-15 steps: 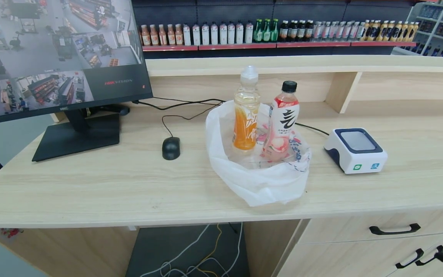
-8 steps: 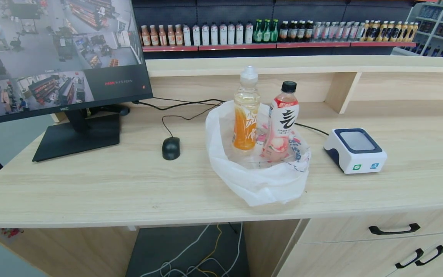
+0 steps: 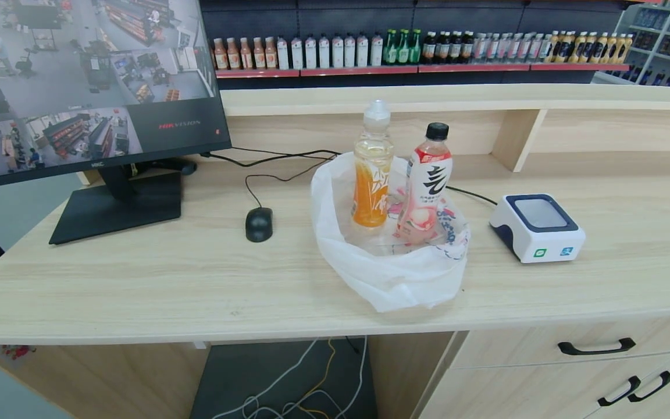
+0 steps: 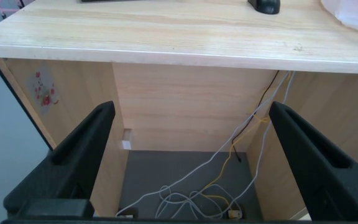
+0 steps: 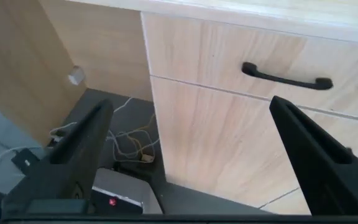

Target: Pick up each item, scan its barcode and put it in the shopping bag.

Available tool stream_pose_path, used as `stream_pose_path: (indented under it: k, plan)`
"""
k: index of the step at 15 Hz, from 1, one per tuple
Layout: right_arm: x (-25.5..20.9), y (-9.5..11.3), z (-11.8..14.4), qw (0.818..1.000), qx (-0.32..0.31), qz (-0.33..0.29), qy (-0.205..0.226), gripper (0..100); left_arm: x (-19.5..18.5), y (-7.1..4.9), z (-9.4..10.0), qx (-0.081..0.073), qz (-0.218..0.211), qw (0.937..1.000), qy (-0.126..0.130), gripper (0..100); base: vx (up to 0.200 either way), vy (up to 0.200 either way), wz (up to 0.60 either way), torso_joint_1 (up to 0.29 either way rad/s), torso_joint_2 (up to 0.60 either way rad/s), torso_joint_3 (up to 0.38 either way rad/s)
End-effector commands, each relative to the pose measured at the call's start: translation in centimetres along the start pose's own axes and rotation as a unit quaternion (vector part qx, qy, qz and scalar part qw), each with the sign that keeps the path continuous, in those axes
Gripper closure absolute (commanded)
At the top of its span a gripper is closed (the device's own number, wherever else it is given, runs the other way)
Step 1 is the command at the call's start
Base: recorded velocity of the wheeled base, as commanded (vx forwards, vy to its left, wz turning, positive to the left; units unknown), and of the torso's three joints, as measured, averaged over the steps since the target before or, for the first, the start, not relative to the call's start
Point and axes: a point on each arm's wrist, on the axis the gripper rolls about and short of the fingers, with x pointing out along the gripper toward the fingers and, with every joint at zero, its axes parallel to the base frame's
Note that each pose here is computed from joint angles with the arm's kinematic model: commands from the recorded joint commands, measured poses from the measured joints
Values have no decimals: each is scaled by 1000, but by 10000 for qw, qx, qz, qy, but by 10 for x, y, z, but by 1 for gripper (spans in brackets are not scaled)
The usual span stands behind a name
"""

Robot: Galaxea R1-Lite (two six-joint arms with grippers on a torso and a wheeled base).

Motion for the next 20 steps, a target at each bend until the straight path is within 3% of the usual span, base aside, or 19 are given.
stream_pose_path:
  k: [1,4,6,8,12,18,20]
  plan:
    - [-1,1,-2,9984,152,-548,-36,0,0,0,0,-1,2,10000,0,0,0,0,0,0,0,0]
    - [-5,4,-3,9926,200,-1146,-336,0,0,0,0,-1,2,10000,0,0,0,0,0,0,0,0]
    - [-10,5,-5,9909,175,-1138,-696,0,0,0,0,-1,2,10000,0,0,0,0,0,0,0,0]
    - [-10,5,-5,9907,251,-1140,-704,0,0,0,0,-1,2,10000,0,0,0,0,0,0,0,0]
    - [-10,5,-5,9909,221,-1134,-694,0,0,0,0,-16,9,10000,1,0,-200,0,0,8,4,0]
    - [-10,5,-5,9909,214,-1135,-693,0,0,0,0,-16,9,10000,1,0,0,0,0,0,0,0]
    - [-10,5,-5,9909,221,-1134,-694,0,0,0,0,-8,9,10000,1,0,0,-200,0,2,2,7]
